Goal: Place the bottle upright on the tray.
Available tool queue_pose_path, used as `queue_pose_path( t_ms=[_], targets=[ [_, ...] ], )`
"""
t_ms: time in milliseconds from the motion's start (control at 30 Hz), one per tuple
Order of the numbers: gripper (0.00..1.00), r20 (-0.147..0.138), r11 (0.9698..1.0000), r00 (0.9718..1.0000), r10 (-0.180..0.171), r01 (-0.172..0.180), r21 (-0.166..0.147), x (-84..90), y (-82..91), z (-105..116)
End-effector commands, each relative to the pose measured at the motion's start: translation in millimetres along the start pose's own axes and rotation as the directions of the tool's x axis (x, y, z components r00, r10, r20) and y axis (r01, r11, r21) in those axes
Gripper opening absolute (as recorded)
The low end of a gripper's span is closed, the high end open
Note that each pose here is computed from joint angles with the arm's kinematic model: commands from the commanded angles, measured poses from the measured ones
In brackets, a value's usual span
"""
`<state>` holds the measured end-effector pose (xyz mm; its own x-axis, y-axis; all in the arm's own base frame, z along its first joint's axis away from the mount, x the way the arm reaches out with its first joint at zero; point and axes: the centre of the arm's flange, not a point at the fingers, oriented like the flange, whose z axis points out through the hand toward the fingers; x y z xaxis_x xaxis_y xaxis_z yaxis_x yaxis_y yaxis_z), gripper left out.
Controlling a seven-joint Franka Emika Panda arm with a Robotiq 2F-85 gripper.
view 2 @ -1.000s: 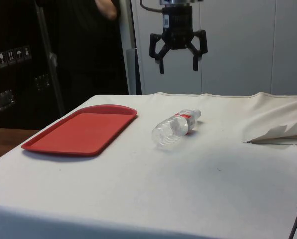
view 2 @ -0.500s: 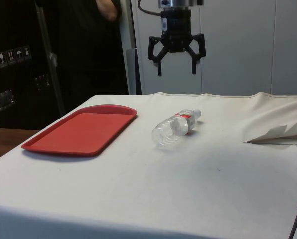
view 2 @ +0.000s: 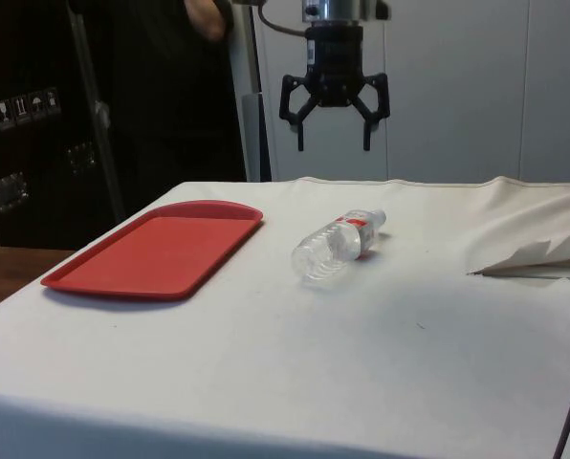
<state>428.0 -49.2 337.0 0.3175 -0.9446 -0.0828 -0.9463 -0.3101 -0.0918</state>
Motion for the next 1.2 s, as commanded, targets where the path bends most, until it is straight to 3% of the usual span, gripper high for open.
queue_pose_path(
  t_ms=[0,200,233,267,400,500,533,567,867,900,933,1167],
  targets=[
    [1.00,0.011,0.9998,0.9999,0.013,-0.013,0.017,-0.7,-0.2,0.8],
    [1.00,0.038,0.9983,0.9981,0.048,-0.049,0.032,-0.3,1.0,6.0],
    [1.00,0.030,0.9990,0.9986,0.043,-0.043,0.014,0.2,1.2,6.1],
    [1.00,0.042,0.9979,0.9977,0.053,-0.054,0.034,-0.1,0.9,6.7],
    [1.00,0.058,0.9963,0.9956,0.074,-0.076,0.041,0.1,1.3,10.8],
    [1.00,0.066,0.9951,0.9940,0.087,-0.090,0.041,0.2,2.6,14.5],
    [1.00,0.059,0.9958,0.9946,0.086,-0.088,0.026,1.3,2.4,14.4],
    [1.00,0.069,0.9945,0.9934,0.092,-0.095,0.044,0.4,2.7,15.1],
    [1.00,0.087,0.9886,0.9865,0.139,-0.143,0.047,1.2,6.7,24.2],
    [1.00,0.083,0.9906,0.9880,0.130,-0.133,0.032,1.4,6.6,23.6],
    [1.00,0.089,0.9880,0.9857,0.143,-0.148,0.046,1.6,7.2,24.9],
    [1.00,0.101,0.9823,0.9791,0.176,-0.182,0.046,2.4,10.0,32.5]
  ],
)
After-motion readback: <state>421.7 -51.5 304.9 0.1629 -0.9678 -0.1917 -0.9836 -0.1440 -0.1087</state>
